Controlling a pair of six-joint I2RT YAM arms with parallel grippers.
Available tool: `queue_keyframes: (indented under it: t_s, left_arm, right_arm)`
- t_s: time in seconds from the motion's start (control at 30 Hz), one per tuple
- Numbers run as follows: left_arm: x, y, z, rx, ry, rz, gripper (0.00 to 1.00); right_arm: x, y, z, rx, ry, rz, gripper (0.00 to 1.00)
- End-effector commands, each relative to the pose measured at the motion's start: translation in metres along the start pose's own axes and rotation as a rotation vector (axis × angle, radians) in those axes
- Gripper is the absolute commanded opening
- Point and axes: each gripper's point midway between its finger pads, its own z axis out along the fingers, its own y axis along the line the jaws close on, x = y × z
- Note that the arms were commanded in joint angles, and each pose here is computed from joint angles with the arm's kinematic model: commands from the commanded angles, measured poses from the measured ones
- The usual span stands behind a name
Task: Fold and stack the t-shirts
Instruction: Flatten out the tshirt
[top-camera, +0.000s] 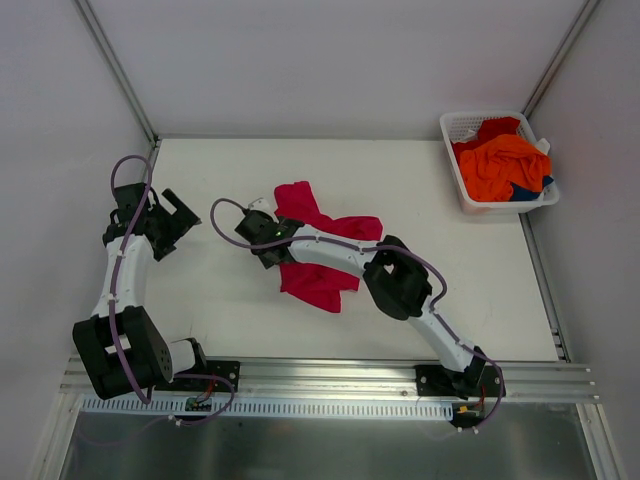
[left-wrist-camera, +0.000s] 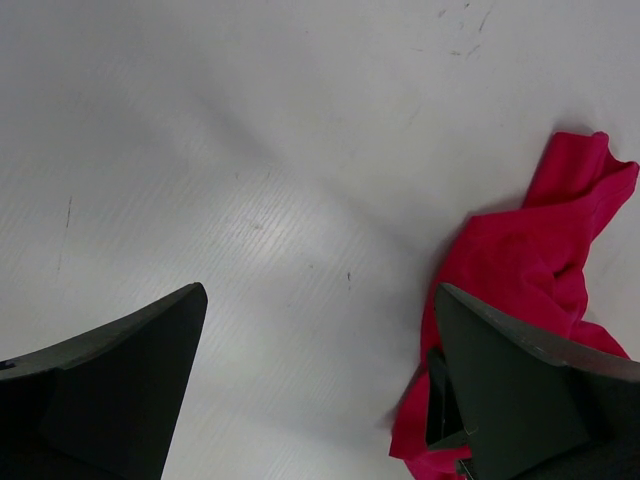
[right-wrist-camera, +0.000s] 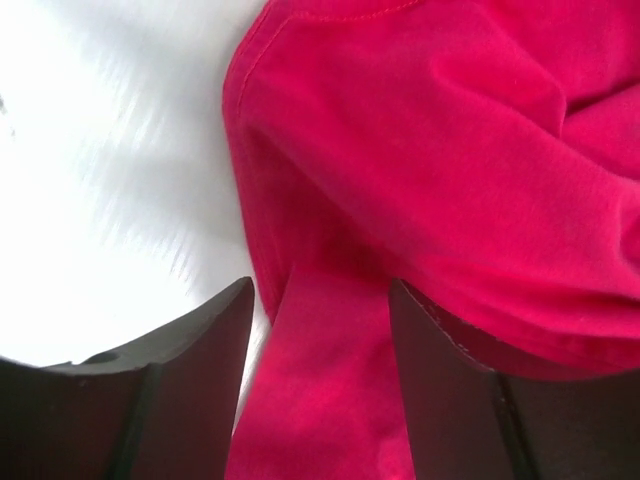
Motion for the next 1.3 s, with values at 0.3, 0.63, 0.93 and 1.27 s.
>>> queue_keyframes:
  t_s: [0.3, 0.63, 0.93, 1.27]
  left_arm:
    - [-0.008, -0.001, 0.002, 0.019, -0.011, 0.012, 0.99]
    - [-0.007, -0.027, -0.002, 0.162, 0.021, 0.072, 0.99]
    - [0.020, -0.066, 0.001, 0.305, 0.092, 0.119, 0.96]
    - [0.058, -0.111, 0.029, 0.364, 0.150, 0.144, 0.96]
  right_arm:
    - [-0.004, -0.015, 0.004, 0.056, -0.003, 0.027, 0.37]
    - [-0.022, -0.033, -0.031, 0.037, -0.058, 0.073, 0.04]
    - [-0.010, -0.025, -0.050, -0.086, -0.062, 0.094, 0.00]
    - [-0.024, -0.041, -0.094, -0.191, -0.145, 0.174, 0.01]
